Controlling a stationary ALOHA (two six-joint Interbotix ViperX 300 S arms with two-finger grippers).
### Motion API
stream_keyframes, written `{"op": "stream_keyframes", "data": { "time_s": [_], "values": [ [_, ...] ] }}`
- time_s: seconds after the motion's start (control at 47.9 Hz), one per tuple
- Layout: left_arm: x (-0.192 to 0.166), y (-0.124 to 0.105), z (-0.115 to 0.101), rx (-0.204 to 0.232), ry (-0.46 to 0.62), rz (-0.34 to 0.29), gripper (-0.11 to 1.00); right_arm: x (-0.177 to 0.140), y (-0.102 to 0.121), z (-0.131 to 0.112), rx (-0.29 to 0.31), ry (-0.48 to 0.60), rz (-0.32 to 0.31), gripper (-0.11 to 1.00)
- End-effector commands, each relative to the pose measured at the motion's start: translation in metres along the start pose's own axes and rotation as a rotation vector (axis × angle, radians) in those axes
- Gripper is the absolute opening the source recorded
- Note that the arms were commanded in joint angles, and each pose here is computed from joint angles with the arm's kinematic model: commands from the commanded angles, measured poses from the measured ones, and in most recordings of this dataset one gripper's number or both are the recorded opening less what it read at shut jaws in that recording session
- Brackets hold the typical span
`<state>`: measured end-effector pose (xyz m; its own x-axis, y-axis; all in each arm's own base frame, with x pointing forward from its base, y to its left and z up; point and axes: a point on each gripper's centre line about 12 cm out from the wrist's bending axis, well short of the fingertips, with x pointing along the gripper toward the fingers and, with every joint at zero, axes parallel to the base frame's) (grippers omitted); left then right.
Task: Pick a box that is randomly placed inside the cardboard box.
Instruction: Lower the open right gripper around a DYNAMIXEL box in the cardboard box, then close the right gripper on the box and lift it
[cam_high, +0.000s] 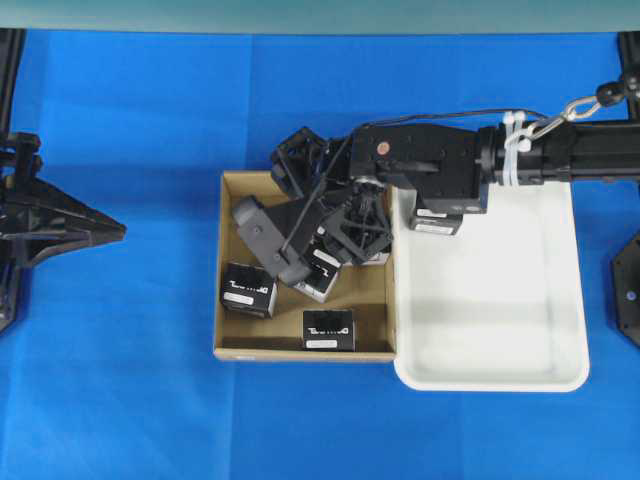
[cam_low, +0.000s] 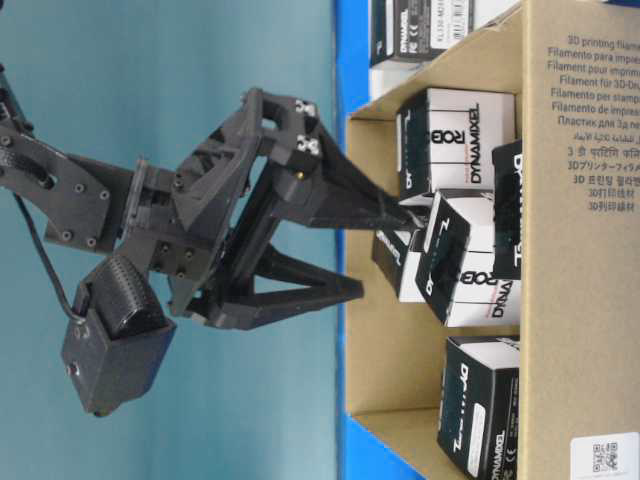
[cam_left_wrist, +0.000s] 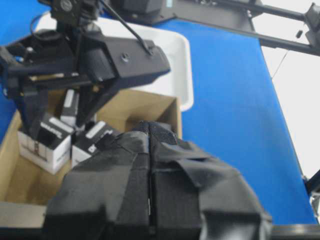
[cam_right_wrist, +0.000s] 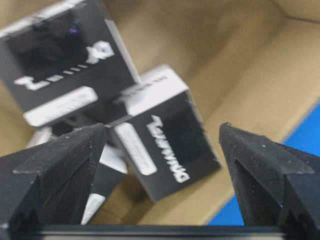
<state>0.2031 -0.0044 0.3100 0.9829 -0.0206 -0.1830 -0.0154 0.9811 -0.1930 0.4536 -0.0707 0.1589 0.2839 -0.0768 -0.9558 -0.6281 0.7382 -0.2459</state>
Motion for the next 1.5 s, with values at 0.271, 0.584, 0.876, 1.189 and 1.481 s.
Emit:
{"op": "stream_keyframes", "data": {
  "time_s": [0.271, 0.584, 0.876, 1.189, 1.481],
  "values": [
    [0.007, -0.002, 0.008, 0.001, -0.002, -0.003, -0.06, 0.007, 0.0, -0.002, -0.001, 0.011, 0.017, 0.97],
    [0.006, -0.003, 0.01, 0.001, -0.008, -0.005, -0.06, 0.026, 0.005, -0.006, -0.001, 0.037, 0.047, 0.97],
    [0.006, -0.003, 0.01, 0.001, -0.008, -0.005, -0.06, 0.034, 0.004, -0.01, 0.008, 0.046, 0.056, 0.97],
    [0.007, -0.003, 0.009, 0.001, -0.005, -0.004, -0.06, 0.036, 0.005, -0.01, 0.009, 0.048, 0.058, 0.92],
    [0.007, -0.003, 0.009, 0.001, -0.005, -0.004, -0.06, 0.027, 0.009, 0.001, -0.013, 0.053, 0.069, 0.67]
  ]
}}
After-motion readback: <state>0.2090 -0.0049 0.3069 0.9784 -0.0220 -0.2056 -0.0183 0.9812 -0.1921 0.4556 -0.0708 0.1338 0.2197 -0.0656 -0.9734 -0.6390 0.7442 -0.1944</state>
